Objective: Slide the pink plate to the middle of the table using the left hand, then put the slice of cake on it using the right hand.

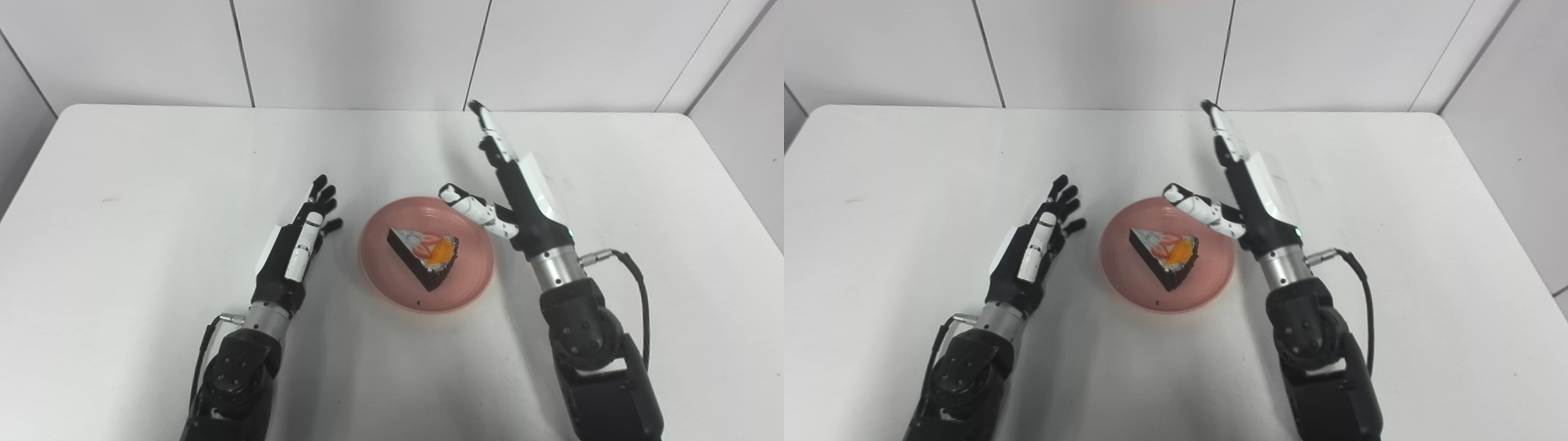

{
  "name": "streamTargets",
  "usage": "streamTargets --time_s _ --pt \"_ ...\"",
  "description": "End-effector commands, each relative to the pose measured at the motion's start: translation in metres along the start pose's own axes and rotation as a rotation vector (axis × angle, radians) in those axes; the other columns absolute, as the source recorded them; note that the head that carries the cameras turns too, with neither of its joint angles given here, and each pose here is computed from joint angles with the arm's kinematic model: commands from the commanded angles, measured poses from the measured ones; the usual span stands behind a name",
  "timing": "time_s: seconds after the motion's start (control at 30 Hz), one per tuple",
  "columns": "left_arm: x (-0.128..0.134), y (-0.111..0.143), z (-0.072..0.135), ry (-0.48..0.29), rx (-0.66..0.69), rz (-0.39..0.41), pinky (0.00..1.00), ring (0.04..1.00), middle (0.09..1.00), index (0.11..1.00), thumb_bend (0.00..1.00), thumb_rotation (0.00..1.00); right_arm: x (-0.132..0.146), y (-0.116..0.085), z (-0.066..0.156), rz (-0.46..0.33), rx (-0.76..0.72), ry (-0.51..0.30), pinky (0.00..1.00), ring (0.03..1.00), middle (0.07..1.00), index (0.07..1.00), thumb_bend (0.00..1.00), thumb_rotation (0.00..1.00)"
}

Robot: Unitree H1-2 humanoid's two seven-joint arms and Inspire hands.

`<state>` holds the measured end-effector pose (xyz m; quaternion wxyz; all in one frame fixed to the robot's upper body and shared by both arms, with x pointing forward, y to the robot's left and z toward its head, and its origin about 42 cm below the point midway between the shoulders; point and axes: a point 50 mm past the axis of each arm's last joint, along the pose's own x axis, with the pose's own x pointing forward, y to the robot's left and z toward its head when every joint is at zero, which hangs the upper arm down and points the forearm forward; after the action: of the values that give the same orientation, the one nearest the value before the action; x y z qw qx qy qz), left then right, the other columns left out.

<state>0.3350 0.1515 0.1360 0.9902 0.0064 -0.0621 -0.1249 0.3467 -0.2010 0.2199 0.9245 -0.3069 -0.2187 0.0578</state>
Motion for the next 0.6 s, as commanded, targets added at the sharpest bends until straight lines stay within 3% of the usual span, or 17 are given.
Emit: streamTargets --time_s 0.0,0.03,0.13,0.23,0.33,0.37,0.47,0.57 --pt "-0.013 0.009 -0.003 -0.014 0.053 0.047 1.0 0.999 1.0 0.999 0.39 1.0 -0.003 -0.01 0.005 -0.053 0.036 -0.053 0.99 1.0 1.0 1.0 0.98 1.0" --pt "-0.019 0.011 -0.002 -0.02 0.077 0.054 1.0 1.0 1.0 1.0 0.39 1.0 -0.012 -0.009 -0.002 -0.063 0.088 -0.016 0.99 1.0 1.0 1.0 0.91 1.0" --pt "-0.031 0.017 -0.001 -0.024 0.115 0.065 1.0 1.0 1.0 1.0 0.41 1.0 -0.03 -0.001 -0.014 -0.092 0.187 0.044 1.0 1.0 1.0 1.0 0.88 1.0" --pt "-0.045 0.02 0.0 -0.02 0.147 0.075 1.0 1.0 1.0 1.0 0.4 1.0 -0.043 0.007 -0.026 -0.097 0.309 0.089 1.0 1.0 1.0 1.0 0.79 1.0" --pt "-0.058 0.023 0.001 -0.012 0.182 0.093 1.0 1.0 1.0 1.0 0.41 1.0 -0.049 0.014 -0.029 -0.122 0.38 0.103 1.0 1.0 1.0 1.0 0.69 1.0" --pt "-0.061 0.024 0.0 -0.009 0.18 0.095 1.0 1.0 1.0 1.0 0.42 1.0 -0.049 0.015 -0.03 -0.129 0.392 0.102 1.0 1.0 1.0 1.0 0.59 1.0" --pt "-0.063 0.027 -0.002 -0.001 0.171 0.093 1.0 1.0 1.0 1.0 0.43 1.0 -0.049 0.019 -0.032 -0.141 0.413 0.099 1.0 1.0 1.0 1.0 0.45 1.0" --pt "-0.061 0.03 -0.003 0.013 0.169 0.086 1.0 1.0 1.0 1.0 0.42 1.0 -0.047 0.021 -0.035 -0.154 0.436 0.121 1.0 1.0 1.0 0.999 0.38 1.0"
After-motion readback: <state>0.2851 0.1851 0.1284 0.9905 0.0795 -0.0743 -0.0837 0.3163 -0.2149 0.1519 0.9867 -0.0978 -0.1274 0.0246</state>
